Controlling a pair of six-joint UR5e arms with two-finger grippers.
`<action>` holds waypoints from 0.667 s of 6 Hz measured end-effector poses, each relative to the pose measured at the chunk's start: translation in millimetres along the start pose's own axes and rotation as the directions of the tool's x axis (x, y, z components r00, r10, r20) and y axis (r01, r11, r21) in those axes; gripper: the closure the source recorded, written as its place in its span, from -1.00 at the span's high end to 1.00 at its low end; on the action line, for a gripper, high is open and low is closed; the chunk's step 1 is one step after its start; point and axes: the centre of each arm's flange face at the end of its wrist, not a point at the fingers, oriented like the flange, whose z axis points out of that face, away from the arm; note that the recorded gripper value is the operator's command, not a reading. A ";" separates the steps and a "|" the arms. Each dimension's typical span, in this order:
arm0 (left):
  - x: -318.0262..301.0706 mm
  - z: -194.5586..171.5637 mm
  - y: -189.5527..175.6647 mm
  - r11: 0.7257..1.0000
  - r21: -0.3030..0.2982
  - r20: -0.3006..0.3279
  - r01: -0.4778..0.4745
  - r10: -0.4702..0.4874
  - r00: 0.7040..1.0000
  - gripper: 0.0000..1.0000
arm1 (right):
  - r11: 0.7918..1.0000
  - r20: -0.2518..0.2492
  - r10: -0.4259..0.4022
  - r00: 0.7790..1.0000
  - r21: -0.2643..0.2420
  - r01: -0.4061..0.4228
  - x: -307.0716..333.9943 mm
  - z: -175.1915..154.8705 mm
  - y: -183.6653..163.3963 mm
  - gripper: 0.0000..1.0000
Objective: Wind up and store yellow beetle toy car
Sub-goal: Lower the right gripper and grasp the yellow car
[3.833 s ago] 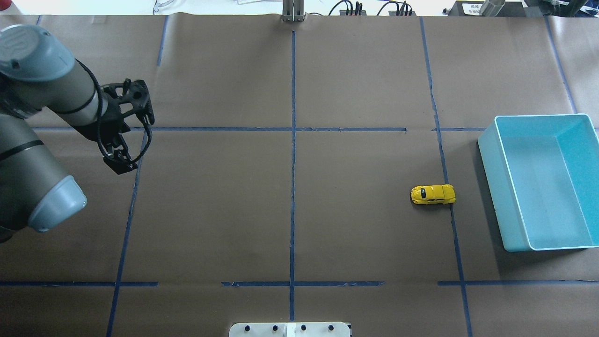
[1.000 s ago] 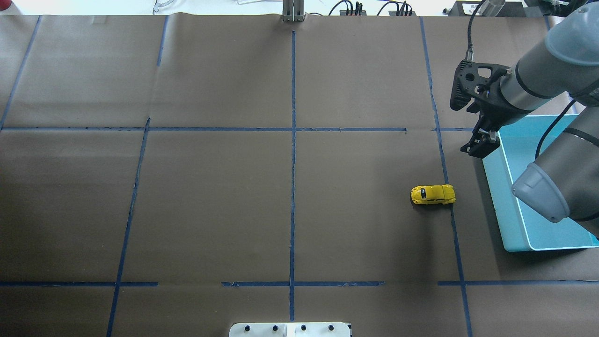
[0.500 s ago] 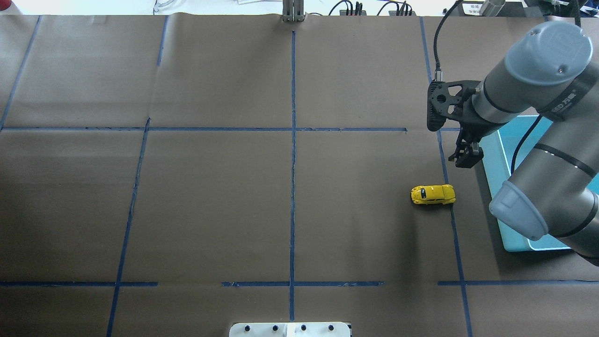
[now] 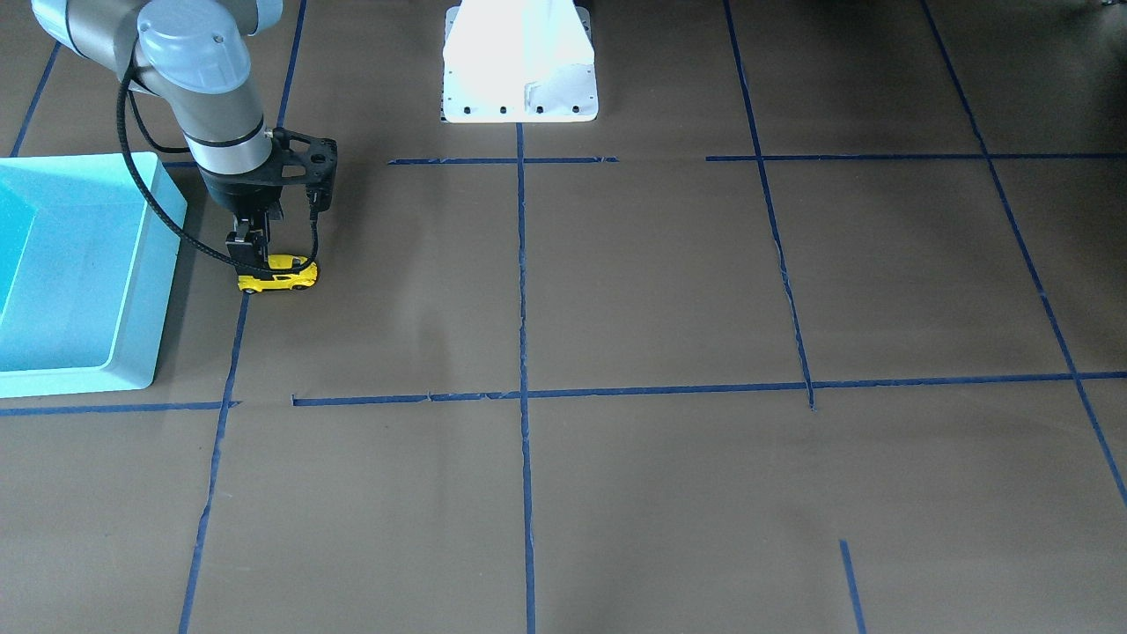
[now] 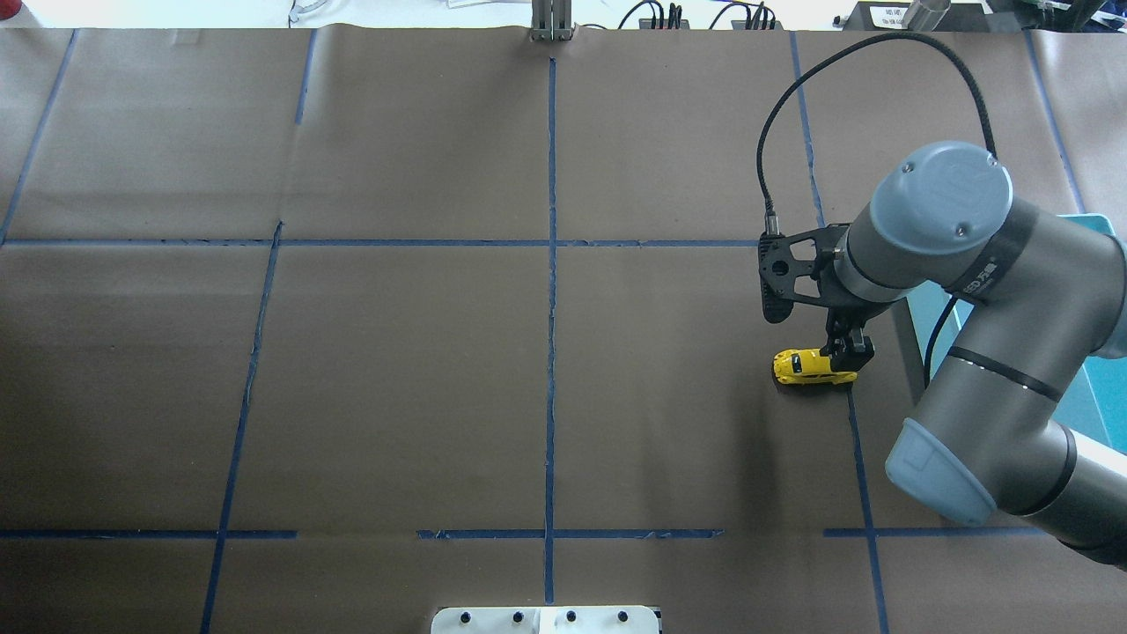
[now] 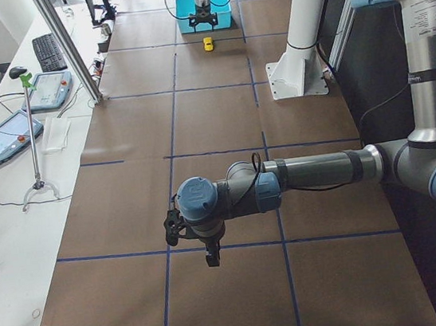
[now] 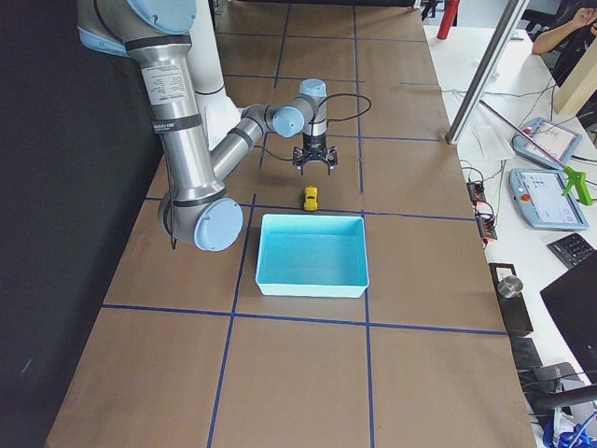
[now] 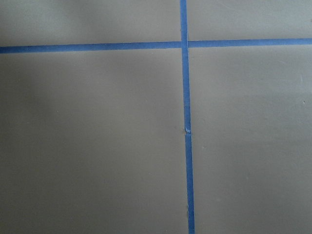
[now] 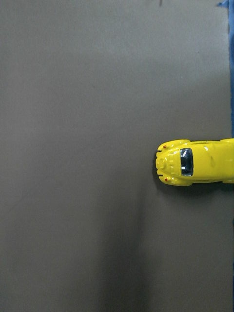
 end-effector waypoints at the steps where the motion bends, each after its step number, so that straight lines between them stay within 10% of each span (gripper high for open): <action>1: 0.0 0.5 -0.9 1.000 -0.002 0.004 -0.001 0.001 1.000 1.00 | 1.000 0.015 -0.020 1.000 -0.021 0.021 -2.1 14.5 -0.4 1.00; 4: -9.3 -2.1 -3.1 1.000 -0.002 0.121 -0.030 0.030 0.992 1.00 | 0.996 0.050 -0.052 0.997 -0.070 0.055 -2.2 44.6 5.0 1.00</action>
